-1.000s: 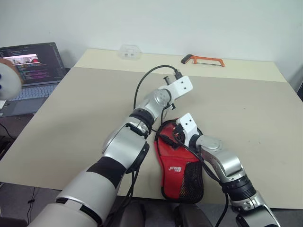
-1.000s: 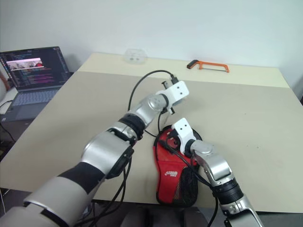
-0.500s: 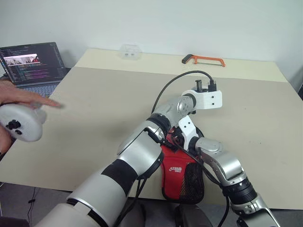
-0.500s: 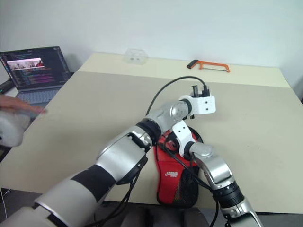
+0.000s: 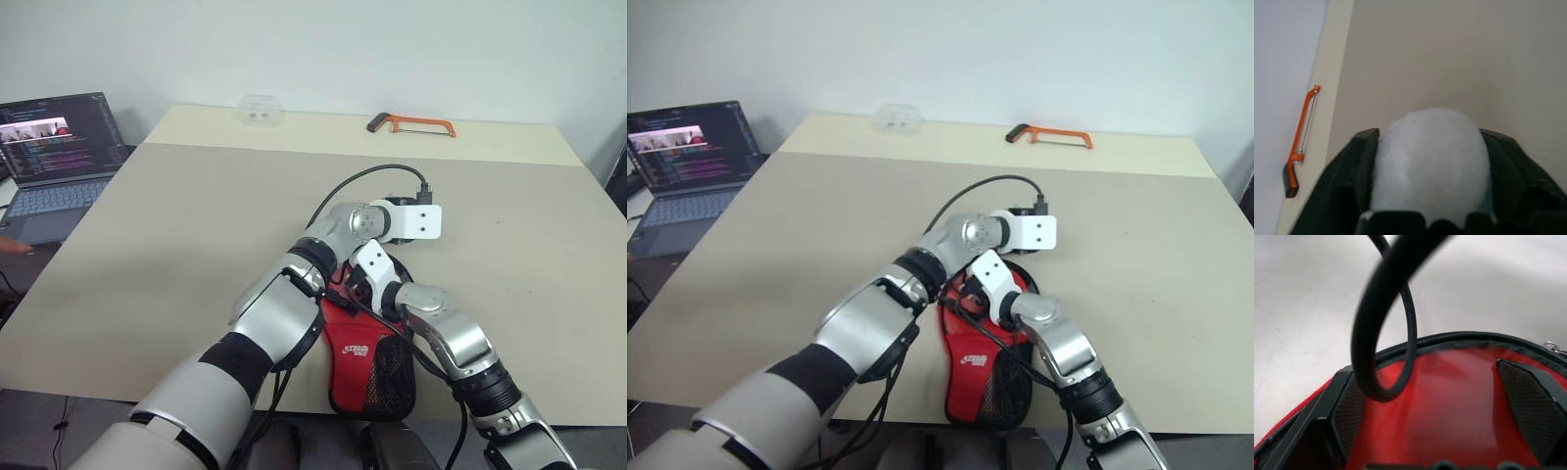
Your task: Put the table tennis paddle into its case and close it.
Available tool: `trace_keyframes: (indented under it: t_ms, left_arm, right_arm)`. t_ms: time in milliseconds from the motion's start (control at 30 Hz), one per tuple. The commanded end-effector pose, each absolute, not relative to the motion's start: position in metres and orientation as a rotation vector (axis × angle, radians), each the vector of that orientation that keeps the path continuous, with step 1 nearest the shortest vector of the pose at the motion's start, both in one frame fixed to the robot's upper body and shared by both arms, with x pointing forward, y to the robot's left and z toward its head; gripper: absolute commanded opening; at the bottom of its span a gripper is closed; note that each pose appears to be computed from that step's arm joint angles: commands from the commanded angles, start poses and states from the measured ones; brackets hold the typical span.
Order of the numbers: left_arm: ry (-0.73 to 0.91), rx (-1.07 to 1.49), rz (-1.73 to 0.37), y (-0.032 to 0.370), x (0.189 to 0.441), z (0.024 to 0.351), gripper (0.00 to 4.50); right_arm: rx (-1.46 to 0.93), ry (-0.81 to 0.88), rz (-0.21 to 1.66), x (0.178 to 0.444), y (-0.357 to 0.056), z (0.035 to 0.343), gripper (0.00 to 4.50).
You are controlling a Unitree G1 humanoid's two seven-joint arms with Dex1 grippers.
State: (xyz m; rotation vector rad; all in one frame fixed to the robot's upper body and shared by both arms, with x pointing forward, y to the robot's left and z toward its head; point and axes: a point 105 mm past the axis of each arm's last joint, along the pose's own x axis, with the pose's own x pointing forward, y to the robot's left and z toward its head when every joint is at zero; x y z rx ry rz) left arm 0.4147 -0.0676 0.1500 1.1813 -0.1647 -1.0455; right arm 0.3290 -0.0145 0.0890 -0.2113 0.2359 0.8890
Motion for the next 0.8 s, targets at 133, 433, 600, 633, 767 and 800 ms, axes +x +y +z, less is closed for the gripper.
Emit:
trace_keyframes:
  t_ms: [133, 433, 600, 633, 767, 800]
  left_arm:
    - [-0.192, 1.105, -1.104, -0.061, 0.416, 0.184, 4.45]
    - [-0.294, 0.84, -1.205, 0.005, 0.412, 0.293, 4.45]
    - [-0.281, 0.619, -1.287, 0.076, 0.385, 0.321, 4.45]
    - [-0.263, 0.586, -1.307, 0.084, 0.378, 0.319, 4.45]
    - [-0.095, 0.447, -1.369, 0.121, 0.347, 0.284, 4.45]
    - [-0.045, 0.438, -1.372, 0.123, 0.342, 0.271, 4.45]
  right_arm:
    - [-0.209, 0.27, 0.876, 0.34, -0.021, 0.083, 4.5]
    - [-0.21, 0.285, 0.9, 0.34, -0.04, 0.084, 4.5]
    - [-0.231, 0.257, 0.979, 0.325, -0.061, 0.109, 4.5]
    - [-0.237, 0.249, 0.994, 0.322, -0.065, 0.115, 4.5]
    - [-0.2, 0.186, 0.988, 0.317, -0.089, 0.166, 4.5]
    - [-0.206, 0.171, 0.997, 0.314, -0.095, 0.178, 4.5]
